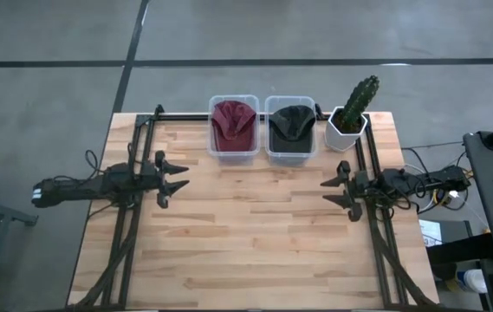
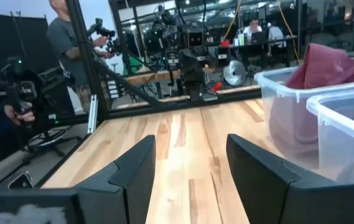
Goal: Pick & Place hat
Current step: Return to Home Position
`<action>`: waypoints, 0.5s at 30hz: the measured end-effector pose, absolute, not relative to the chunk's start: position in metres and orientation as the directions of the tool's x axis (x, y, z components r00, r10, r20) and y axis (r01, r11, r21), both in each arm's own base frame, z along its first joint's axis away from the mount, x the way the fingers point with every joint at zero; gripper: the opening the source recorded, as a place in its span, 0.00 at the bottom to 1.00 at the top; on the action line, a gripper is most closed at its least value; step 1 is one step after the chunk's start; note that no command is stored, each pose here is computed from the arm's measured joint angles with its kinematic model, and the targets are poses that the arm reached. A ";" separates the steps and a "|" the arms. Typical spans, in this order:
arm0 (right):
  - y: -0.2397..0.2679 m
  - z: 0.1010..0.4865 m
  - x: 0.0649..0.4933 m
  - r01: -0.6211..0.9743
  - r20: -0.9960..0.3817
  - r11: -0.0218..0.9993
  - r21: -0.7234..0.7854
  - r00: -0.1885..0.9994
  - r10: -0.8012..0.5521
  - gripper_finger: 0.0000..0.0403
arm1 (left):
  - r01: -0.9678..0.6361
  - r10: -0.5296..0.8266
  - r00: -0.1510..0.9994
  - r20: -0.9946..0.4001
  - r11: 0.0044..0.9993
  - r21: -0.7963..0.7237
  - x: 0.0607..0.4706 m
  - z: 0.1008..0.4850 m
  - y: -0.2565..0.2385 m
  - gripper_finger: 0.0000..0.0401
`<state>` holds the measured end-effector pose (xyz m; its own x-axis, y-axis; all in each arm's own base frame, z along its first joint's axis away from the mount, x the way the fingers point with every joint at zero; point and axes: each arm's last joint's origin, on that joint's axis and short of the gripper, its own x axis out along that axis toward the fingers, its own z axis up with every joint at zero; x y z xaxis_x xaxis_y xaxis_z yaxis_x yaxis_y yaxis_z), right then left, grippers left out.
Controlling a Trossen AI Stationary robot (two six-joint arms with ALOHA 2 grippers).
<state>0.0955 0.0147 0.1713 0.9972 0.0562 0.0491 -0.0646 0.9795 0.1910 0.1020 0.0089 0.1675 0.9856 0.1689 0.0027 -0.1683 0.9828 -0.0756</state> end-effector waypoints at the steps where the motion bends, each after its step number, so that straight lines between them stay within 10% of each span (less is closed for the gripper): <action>1: 0.015 0.171 0.096 -0.063 0.042 0.979 0.192 0.998 0.056 0.48 | -0.168 0.169 0.986 0.002 0.983 -0.069 0.102 0.167 0.009 0.51; 15: 0.015 0.170 0.096 -0.060 0.038 0.991 0.119 0.998 0.056 0.48 | -0.177 0.176 0.984 -0.041 0.984 -0.028 0.102 0.163 0.009 0.51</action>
<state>0.0957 0.0147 0.1701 0.9977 0.0559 0.0376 -0.0600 0.9911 0.1191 0.1018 0.0091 0.1630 0.9835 0.1760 -0.0412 -0.1772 0.9838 -0.0277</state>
